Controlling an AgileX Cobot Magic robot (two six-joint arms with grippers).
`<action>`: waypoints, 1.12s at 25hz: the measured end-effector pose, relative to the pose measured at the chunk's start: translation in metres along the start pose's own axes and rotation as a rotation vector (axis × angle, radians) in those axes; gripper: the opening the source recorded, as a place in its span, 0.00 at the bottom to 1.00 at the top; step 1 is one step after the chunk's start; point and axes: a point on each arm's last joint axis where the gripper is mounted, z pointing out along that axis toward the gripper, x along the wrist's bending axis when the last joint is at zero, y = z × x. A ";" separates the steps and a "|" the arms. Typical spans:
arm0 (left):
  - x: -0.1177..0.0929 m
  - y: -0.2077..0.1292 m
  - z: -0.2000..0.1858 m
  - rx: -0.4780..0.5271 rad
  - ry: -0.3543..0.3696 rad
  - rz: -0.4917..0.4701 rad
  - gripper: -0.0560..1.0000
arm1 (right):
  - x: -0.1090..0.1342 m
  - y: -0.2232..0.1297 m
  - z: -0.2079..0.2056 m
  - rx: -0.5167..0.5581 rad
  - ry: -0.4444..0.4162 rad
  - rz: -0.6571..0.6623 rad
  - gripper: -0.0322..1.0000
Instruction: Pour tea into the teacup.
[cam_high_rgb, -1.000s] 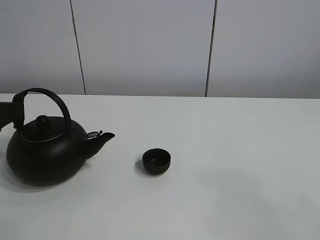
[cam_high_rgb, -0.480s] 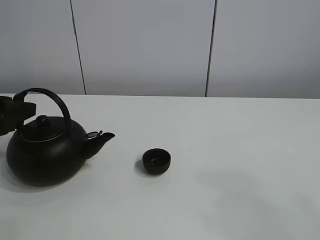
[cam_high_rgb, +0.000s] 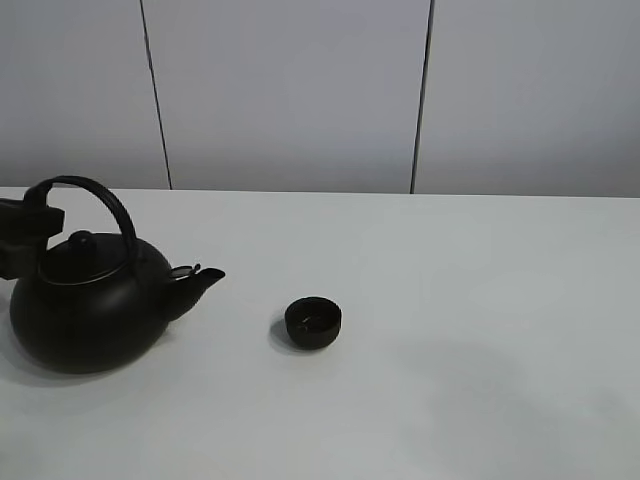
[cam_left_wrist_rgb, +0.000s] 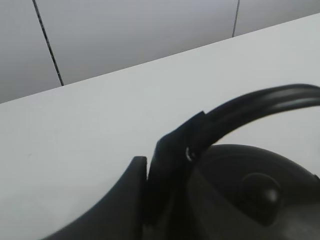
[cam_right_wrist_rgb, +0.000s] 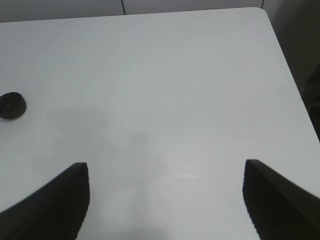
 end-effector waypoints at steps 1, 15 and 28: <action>0.000 0.000 0.000 -0.001 -0.001 0.004 0.17 | 0.000 0.000 0.000 0.000 0.000 0.000 0.59; -0.015 0.037 -0.011 0.029 0.017 0.037 0.17 | 0.000 0.000 0.000 0.001 0.000 0.000 0.59; -0.078 0.057 0.004 0.004 -0.020 -0.096 0.17 | 0.000 0.000 0.000 0.001 0.000 0.000 0.59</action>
